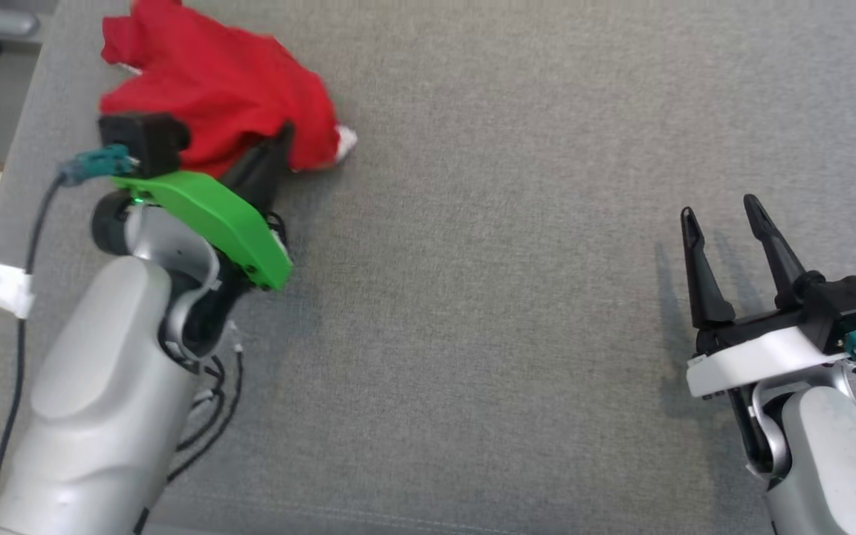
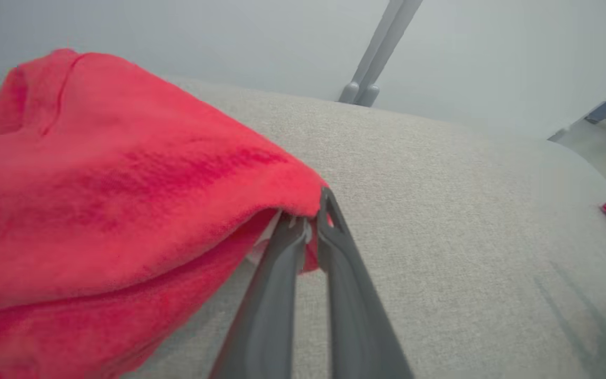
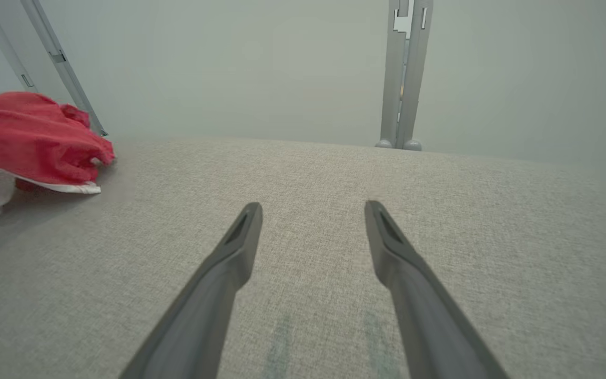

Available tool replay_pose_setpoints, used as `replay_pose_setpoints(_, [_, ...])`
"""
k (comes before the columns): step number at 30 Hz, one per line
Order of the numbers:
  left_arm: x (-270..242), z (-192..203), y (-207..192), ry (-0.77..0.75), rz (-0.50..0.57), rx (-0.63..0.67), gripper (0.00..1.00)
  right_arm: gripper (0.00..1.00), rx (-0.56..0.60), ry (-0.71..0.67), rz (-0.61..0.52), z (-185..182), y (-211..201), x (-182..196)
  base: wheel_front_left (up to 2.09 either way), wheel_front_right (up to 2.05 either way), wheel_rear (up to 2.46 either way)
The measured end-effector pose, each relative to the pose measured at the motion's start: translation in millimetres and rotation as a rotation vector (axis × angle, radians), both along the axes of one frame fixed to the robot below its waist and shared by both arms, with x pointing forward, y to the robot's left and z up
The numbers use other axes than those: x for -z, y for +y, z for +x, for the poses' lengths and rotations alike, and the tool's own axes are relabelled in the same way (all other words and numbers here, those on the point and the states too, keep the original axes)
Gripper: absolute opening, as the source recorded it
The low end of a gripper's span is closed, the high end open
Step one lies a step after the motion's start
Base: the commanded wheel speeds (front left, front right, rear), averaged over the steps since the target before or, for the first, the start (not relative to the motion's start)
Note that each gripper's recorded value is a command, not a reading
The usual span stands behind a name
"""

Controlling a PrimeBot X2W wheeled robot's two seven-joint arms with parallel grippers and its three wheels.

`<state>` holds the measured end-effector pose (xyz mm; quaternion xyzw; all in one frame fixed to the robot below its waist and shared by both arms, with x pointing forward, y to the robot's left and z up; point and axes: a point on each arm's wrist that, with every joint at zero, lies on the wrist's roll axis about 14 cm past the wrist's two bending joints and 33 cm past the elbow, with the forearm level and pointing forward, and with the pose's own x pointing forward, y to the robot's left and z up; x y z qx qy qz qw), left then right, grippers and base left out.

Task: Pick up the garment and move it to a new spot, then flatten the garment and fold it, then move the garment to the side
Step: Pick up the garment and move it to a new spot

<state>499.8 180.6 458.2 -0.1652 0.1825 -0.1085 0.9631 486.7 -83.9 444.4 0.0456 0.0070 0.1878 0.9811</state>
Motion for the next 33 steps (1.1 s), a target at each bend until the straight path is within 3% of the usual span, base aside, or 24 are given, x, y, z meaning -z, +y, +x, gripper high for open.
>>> replay_pose_setpoints(11, [-64,-57,-165,-0.102,-0.149,0.466,0.00,1.00,0.151,-0.042,0.039,-29,-42,-34,0.00,0.00,0.00])
replay_pose_setpoints(19, [-111,-133,-272,-0.131,-0.295,0.831,0.00,1.00,0.311,-0.082,0.029,-51,-97,-54,0.00,0.00,0.00])
replay_pose_setpoints(21, [-106,-167,-298,-0.077,-0.306,0.961,0.00,1.00,0.364,-0.092,0.021,-60,-115,-59,0.00,0.00,0.00])
replay_pose_setpoints(30, [-34,-173,-324,0.098,-0.224,0.983,0.00,1.00,0.491,-0.091,-0.001,-84,-157,-63,0.00,0.00,0.00])
replay_pose_setpoints(31, [-27,-170,-325,0.108,-0.215,0.967,0.18,1.00,0.502,-0.088,-0.003,-86,-161,-62,0.00,0.00,0.00])
replay_pose_setpoints(32, [-21,-168,-326,0.115,-0.213,0.959,0.45,1.00,0.511,-0.087,-0.006,-88,-164,-62,0.00,0.00,0.00])
replay_pose_setpoints(33, [-17,-167,-328,0.123,-0.213,0.955,1.00,1.00,0.519,-0.085,-0.009,-89,-166,-61,0.00,0.00,0.00])
